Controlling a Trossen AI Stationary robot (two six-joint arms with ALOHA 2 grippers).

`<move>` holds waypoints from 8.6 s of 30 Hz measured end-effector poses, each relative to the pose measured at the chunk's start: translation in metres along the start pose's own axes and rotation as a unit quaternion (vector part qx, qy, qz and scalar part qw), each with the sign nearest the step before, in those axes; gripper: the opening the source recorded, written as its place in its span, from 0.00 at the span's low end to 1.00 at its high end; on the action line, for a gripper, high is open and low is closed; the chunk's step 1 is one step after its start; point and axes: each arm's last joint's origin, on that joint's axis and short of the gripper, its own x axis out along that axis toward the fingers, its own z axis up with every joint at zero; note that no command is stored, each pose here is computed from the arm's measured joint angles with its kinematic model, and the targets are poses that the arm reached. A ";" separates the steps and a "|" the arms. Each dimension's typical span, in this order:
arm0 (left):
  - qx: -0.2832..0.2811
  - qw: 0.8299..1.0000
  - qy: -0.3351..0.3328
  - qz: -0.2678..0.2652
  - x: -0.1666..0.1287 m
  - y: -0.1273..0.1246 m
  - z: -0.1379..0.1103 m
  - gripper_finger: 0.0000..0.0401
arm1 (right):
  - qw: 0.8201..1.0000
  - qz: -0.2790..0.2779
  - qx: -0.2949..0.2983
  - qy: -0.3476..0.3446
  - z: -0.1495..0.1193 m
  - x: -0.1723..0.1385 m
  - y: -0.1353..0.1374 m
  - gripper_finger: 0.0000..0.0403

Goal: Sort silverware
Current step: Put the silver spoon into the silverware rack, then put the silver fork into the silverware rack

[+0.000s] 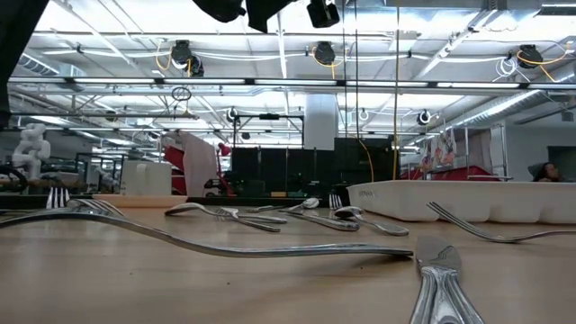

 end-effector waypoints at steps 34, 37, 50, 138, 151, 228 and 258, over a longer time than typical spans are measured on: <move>-0.085 0.971 -0.075 0.209 -0.149 0.059 0.014 0.41 | 0.767 0.136 0.332 0.531 -0.009 -0.092 -0.048 0.00; -0.085 0.971 -0.075 0.209 -0.149 0.059 0.014 0.41 | 0.688 0.162 0.357 0.610 -0.020 -0.091 -0.040 0.00; -0.070 0.972 -0.054 0.216 -0.146 0.061 0.009 0.41 | 0.544 0.263 0.329 0.726 -0.092 -0.040 0.004 0.00; -0.002 0.960 -0.050 0.277 -0.148 0.066 0.006 0.41 | 0.577 0.396 0.322 0.638 -0.153 -0.068 -0.037 0.00; 0.005 0.959 -0.044 0.279 -0.148 0.066 0.004 0.41 | 0.517 0.399 0.308 0.692 -0.194 -0.088 -0.047 0.00; 0.058 0.948 -0.039 0.311 -0.149 0.068 0.005 0.41 | 0.465 0.531 0.231 0.670 -0.265 -0.032 0.045 0.04; 0.092 0.965 -0.084 0.230 -0.145 0.052 0.025 0.41 | 0.603 0.298 0.374 0.639 -0.248 0.028 -0.036 0.30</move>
